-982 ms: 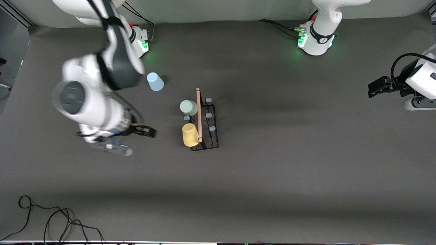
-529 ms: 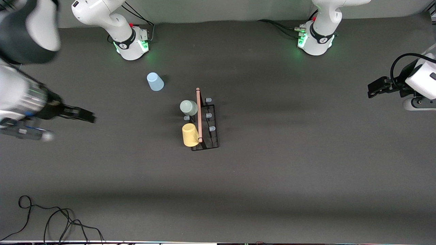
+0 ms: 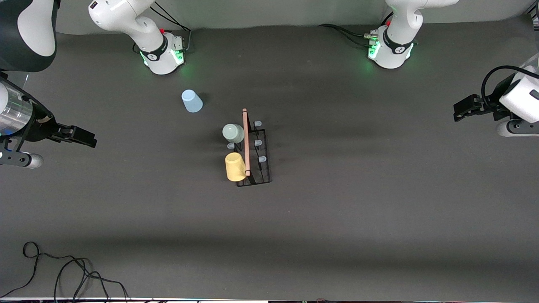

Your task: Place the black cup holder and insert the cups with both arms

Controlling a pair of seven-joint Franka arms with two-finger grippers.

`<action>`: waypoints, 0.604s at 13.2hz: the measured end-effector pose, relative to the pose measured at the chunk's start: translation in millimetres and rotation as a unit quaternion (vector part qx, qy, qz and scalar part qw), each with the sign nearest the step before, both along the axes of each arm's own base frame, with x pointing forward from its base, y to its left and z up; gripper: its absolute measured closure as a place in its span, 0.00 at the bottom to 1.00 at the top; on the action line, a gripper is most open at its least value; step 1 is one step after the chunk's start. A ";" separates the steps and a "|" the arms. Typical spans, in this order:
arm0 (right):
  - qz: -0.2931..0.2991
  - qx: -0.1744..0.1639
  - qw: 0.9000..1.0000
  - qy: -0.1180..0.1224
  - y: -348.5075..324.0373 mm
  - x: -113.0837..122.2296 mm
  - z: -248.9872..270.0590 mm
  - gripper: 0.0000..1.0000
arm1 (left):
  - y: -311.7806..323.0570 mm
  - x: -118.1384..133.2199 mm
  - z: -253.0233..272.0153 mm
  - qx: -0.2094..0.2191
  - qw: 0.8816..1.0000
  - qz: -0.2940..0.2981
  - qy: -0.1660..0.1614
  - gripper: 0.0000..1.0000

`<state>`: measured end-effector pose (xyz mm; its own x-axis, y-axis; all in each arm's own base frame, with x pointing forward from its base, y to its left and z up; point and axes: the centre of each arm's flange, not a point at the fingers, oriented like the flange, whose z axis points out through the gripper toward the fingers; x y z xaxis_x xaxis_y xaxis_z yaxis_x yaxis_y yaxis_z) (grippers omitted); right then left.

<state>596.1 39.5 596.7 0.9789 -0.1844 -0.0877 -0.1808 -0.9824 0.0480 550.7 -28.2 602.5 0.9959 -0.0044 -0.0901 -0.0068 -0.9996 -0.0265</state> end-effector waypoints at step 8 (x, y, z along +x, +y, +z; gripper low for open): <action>0.032 -0.009 0.999 0.032 -18.6 -5.2 -9.1 0.00 | -0.2 0.0 0.0 0.000 1.000 0.000 0.000 0.00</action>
<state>590.9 20.8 587.6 0.9815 -0.1227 -0.1472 -0.1127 -0.9909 0.0741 550.7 -28.4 602.5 0.9959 -0.0048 -0.0901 -0.0072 -0.9996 -0.0265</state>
